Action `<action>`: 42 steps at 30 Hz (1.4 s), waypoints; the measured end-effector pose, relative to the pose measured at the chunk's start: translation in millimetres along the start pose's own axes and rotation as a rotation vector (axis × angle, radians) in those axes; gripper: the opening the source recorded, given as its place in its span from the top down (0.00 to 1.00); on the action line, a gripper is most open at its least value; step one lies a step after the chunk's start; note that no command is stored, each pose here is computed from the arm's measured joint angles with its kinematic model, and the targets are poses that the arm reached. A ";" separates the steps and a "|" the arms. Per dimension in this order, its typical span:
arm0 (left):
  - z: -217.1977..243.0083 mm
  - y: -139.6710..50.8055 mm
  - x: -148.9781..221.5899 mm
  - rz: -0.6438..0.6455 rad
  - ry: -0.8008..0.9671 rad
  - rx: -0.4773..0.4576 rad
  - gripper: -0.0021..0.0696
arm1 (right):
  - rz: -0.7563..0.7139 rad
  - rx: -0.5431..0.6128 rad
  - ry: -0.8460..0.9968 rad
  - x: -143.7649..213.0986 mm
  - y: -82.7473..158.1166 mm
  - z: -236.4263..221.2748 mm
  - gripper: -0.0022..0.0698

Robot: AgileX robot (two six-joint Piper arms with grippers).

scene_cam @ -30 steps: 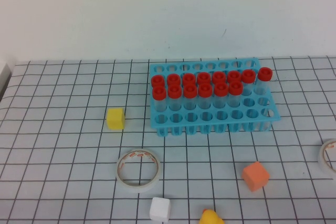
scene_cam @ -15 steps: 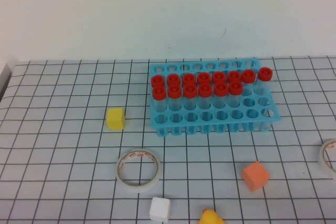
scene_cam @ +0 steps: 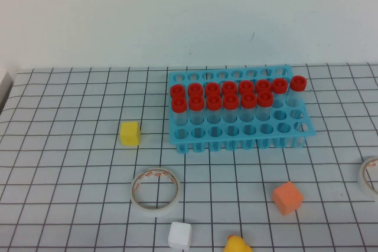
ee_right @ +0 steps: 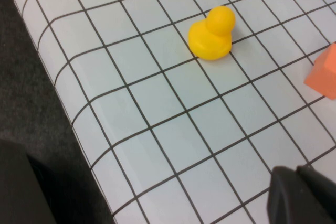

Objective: Place the test tubes

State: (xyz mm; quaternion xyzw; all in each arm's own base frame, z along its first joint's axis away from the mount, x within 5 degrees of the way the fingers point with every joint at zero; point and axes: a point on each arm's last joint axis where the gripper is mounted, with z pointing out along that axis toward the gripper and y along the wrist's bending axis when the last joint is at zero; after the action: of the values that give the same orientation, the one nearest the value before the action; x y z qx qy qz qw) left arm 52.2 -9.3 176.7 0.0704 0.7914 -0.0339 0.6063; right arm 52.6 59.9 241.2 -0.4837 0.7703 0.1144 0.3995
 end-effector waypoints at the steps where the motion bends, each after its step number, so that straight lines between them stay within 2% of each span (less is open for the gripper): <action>1: 0.0 0.0 0.0 0.000 0.000 0.000 0.97 | 0.000 0.000 0.000 0.0 0.0 0.0 0.97; 6: 0.0 -0.1 0.1 -0.002 0.001 0.001 0.97 | 0.033 0.015 -0.028 1.5 -0.9 -4.2 0.97; 9: 0.0 -0.1 0.1 -0.004 0.001 0.002 0.97 | 0.097 0.091 -0.037 3.9 -7.4 -8.0 0.97; 17: 0.0 -0.1 0.1 -0.004 0.001 0.002 0.97 | 0.317 0.548 -0.110 33.6 -31.9 -9.1 0.97; 20: 0.0 -0.1 0.1 -0.004 0.001 0.002 0.97 | 0.388 0.702 -0.119 48.0 -32.4 -12.9 0.97; 25: 0.0 -0.1 0.1 -0.004 0.001 0.002 0.97 | 0.448 0.875 -0.129 70.8 -24.1 -12.3 0.97; 29: 0.0 -0.1 0.0 -0.004 0.000 0.002 0.97 | 0.463 0.882 -0.079 95.1 -17.0 6.3 0.97; 42: 0.0 -0.2 0.0 -0.006 0.000 0.002 0.97 | 0.450 0.899 -0.111 94.0 -18.3 6.5 0.97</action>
State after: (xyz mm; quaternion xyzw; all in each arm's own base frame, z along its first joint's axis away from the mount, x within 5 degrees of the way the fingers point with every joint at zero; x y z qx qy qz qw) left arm 52.1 -9.5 176.7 0.0688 0.7915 -0.0365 0.6062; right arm 51.1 -7.1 172.5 -0.0791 0.8061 -0.1199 0.5741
